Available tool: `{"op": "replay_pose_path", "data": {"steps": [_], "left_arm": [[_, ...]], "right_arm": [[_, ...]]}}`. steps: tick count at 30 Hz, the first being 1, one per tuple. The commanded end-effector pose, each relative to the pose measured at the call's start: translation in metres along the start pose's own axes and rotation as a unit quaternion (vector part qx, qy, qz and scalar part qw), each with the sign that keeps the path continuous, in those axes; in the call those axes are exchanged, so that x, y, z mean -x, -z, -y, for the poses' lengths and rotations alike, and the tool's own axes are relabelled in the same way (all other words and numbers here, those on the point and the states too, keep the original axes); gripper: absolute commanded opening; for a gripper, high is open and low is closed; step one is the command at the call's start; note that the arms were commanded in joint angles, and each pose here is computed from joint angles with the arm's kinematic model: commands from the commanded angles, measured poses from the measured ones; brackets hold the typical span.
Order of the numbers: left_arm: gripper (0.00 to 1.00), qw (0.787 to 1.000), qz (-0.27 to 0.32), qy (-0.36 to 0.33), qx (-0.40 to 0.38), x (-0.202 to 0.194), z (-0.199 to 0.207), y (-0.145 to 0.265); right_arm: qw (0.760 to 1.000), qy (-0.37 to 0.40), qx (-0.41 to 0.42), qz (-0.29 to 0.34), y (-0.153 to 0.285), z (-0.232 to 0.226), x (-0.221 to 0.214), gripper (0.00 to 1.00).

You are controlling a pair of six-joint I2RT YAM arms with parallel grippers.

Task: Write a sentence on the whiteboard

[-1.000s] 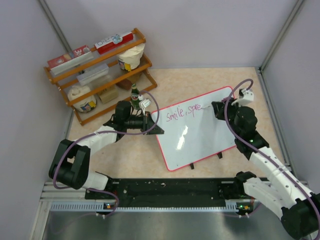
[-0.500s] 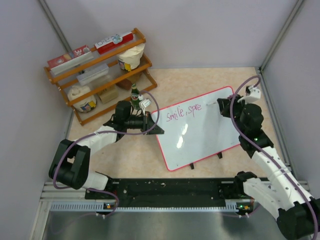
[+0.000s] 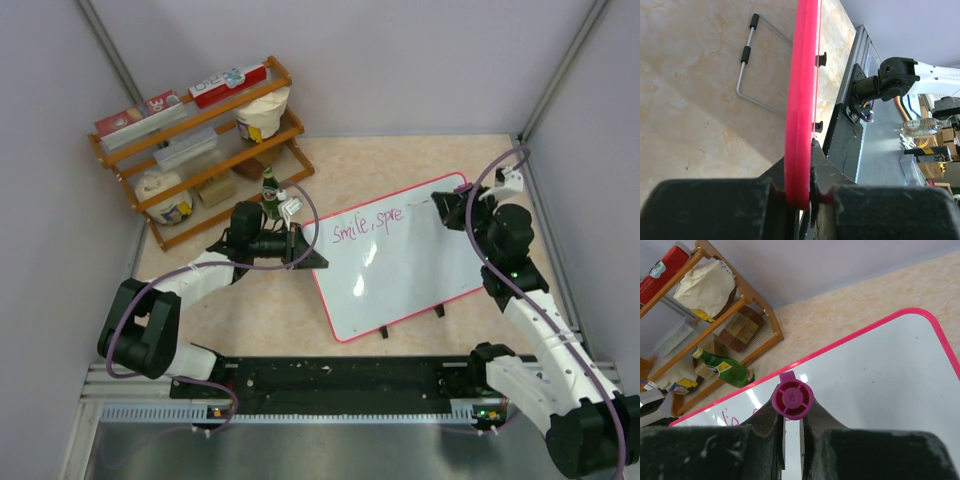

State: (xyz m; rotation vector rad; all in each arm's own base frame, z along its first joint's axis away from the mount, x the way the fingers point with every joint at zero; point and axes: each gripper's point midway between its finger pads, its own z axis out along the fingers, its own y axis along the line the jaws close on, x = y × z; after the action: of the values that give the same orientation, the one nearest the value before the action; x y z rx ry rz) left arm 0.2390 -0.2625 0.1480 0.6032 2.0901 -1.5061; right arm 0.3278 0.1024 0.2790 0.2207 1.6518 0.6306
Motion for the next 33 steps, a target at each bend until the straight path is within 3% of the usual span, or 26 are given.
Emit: {"op": "replay_pose_path", "data": {"steps": [1, 33], "left_arm": [[0.0, 0.994, -0.062, -0.042, 0.078, -0.054, -0.047, -0.005], [0.0, 0.994, -0.063, -0.041, 0.078, -0.055, -0.047, -0.005]], "right_arm": [[0.999, -0.004, 0.036, 0.018, -0.006, -0.015, 0.012, 0.0], [1.0, 0.001, -0.014, -0.012, -0.014, 0.016, -0.017, 0.0]]}}
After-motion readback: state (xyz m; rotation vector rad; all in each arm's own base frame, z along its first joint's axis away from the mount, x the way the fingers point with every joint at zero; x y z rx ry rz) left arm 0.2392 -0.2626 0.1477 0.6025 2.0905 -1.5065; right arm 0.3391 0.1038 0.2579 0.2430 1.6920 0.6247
